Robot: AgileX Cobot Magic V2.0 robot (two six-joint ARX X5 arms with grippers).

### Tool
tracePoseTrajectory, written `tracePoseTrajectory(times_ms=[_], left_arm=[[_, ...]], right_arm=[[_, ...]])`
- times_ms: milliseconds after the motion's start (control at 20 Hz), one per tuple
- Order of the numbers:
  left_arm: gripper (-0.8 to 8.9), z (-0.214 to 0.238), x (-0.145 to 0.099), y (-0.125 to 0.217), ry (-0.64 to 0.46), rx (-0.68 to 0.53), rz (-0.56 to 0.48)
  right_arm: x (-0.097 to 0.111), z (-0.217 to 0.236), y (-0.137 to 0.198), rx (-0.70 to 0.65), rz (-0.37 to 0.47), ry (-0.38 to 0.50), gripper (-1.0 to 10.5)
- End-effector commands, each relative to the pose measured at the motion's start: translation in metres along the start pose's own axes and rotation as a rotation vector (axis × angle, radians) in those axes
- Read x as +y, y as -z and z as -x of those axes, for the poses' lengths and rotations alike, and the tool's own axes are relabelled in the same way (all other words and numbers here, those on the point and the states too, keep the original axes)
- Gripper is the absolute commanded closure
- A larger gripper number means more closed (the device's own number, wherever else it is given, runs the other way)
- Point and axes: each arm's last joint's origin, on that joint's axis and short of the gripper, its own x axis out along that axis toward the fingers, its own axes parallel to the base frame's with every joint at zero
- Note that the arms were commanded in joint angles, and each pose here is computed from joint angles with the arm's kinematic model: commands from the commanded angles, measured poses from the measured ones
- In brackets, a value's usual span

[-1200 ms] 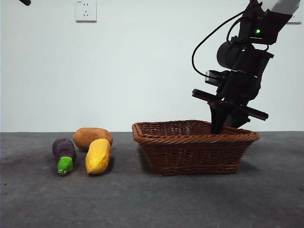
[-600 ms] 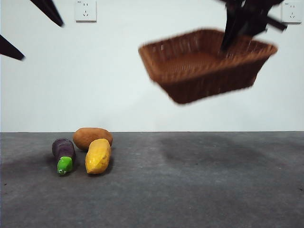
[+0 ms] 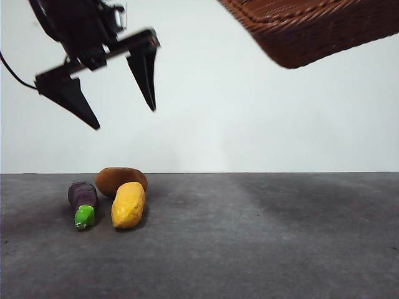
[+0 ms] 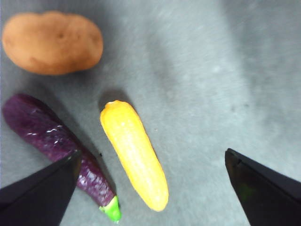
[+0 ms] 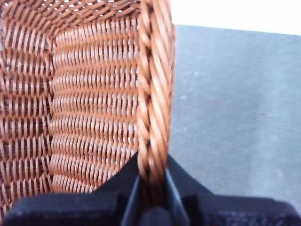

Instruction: Help me put the vegetables on the table into the basket

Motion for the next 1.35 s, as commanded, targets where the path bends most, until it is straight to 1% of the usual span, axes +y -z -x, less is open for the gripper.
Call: tracePoseTrajectory(times_ms=[50,150,200,350,500,700,800,1150,1250,1350], left_arm=[[0.73,-0.021,-0.002,-0.001,-0.017,0.055,0.058],[1.64,-0.039,-0.003,0.002,-0.03,0.108,0.08],[1.69,-0.048,-0.005,0.004,-0.034,0.132,0.076],[1.67,-0.067,-0.013,0.009,-0.044,0.172,0.063],[1.67,-0.076,-0.019,0.012,-0.092,0.174,0.046],[1.67,-0.088,-0.017,0.016,-0.131,0.206,0.092],[1.67,-0.093,-0.016,0.017,-0.137,0.219,0.097],[1.67,-0.1,-0.016,0.015,-0.135,0.195,0.122],[1.67,-0.104,-0.015,0.016,-0.148,0.204,0.133],[1.67,-0.11,-0.014,0.019,-0.162,0.232,0.14]], right_arm=[[-0.004,0.011,0.0,-0.032,-0.003,0.021,9.6],[-0.008,0.015,0.002,-0.026,-0.005,0.038,9.6],[-0.008,0.015,0.003,-0.018,-0.007,0.042,9.6],[-0.01,0.016,0.005,0.005,0.006,0.045,9.6],[-0.009,0.016,0.006,0.017,0.009,0.041,9.6],[-0.009,0.016,0.006,0.016,0.012,0.016,9.6],[-0.008,0.016,0.006,0.017,0.016,0.007,9.6],[-0.008,0.016,0.008,0.037,0.03,0.004,9.6],[-0.007,0.016,0.008,0.034,0.029,-0.039,9.6],[-0.006,0.016,0.008,0.033,0.029,-0.061,9.6]])
